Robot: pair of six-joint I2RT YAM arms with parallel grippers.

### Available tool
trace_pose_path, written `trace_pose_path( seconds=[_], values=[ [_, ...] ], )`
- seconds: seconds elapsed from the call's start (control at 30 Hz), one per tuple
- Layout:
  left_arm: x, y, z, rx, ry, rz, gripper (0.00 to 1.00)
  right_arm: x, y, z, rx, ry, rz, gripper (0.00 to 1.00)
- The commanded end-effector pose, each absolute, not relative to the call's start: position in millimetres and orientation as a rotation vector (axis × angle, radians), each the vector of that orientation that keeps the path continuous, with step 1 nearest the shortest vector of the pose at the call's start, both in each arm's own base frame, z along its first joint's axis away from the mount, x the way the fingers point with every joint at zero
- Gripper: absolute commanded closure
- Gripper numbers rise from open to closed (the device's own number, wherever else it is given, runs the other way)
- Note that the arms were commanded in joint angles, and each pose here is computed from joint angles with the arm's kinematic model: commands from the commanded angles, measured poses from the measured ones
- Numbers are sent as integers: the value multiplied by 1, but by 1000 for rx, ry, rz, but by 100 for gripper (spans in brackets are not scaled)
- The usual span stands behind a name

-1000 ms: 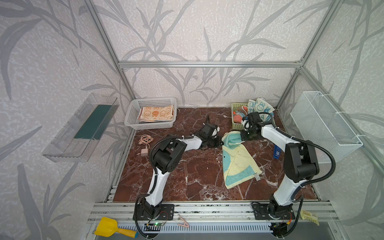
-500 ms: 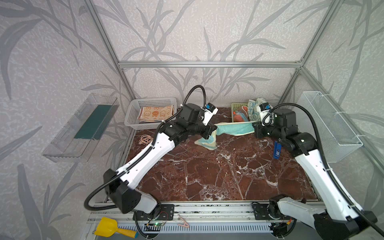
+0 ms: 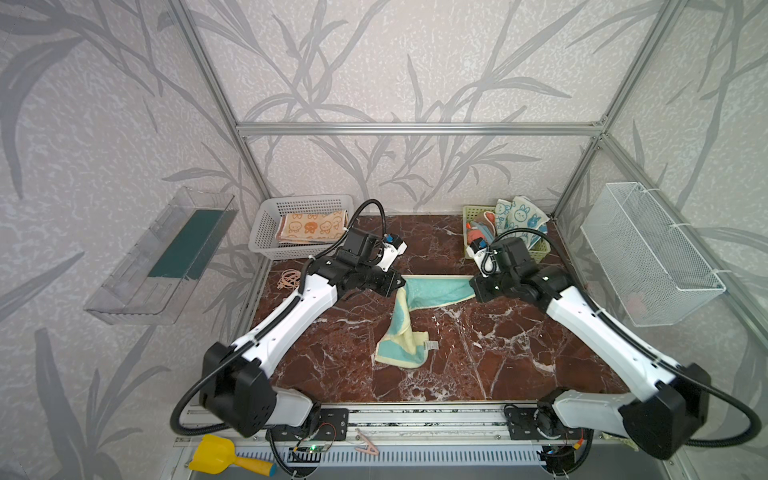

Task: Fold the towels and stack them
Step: 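Lift the far edge with both grippers and stretch it apart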

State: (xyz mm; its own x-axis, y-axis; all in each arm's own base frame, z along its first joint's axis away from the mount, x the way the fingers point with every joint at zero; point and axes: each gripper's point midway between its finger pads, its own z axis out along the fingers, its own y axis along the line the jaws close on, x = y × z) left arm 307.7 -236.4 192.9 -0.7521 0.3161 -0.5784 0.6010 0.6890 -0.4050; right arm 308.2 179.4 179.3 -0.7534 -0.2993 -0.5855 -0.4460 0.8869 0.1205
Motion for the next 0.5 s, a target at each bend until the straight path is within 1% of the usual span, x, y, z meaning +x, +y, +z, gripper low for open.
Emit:
trace_pose_path(
  seconds=[0.0,0.07,0.2,0.23,0.37,0.43,0.47],
  values=[
    [316,-236,152,689,2543,-835,99,330,178,153,-459,2499,302,100],
    [324,-246,129,652,2602,-895,97,334,181,129,-462,2561,291,100],
    [332,-267,93,567,2664,-1010,93,340,178,97,-474,2642,229,100],
    [332,-270,85,568,2678,-1002,91,341,176,91,-473,2658,210,100],
    [343,-268,64,529,2708,-918,63,343,169,74,-461,2695,187,100],
    [348,-269,63,510,2679,-916,58,343,167,69,-460,2705,186,100],
    [350,-271,65,500,2662,-928,58,343,167,67,-461,2707,185,100]
  ],
)
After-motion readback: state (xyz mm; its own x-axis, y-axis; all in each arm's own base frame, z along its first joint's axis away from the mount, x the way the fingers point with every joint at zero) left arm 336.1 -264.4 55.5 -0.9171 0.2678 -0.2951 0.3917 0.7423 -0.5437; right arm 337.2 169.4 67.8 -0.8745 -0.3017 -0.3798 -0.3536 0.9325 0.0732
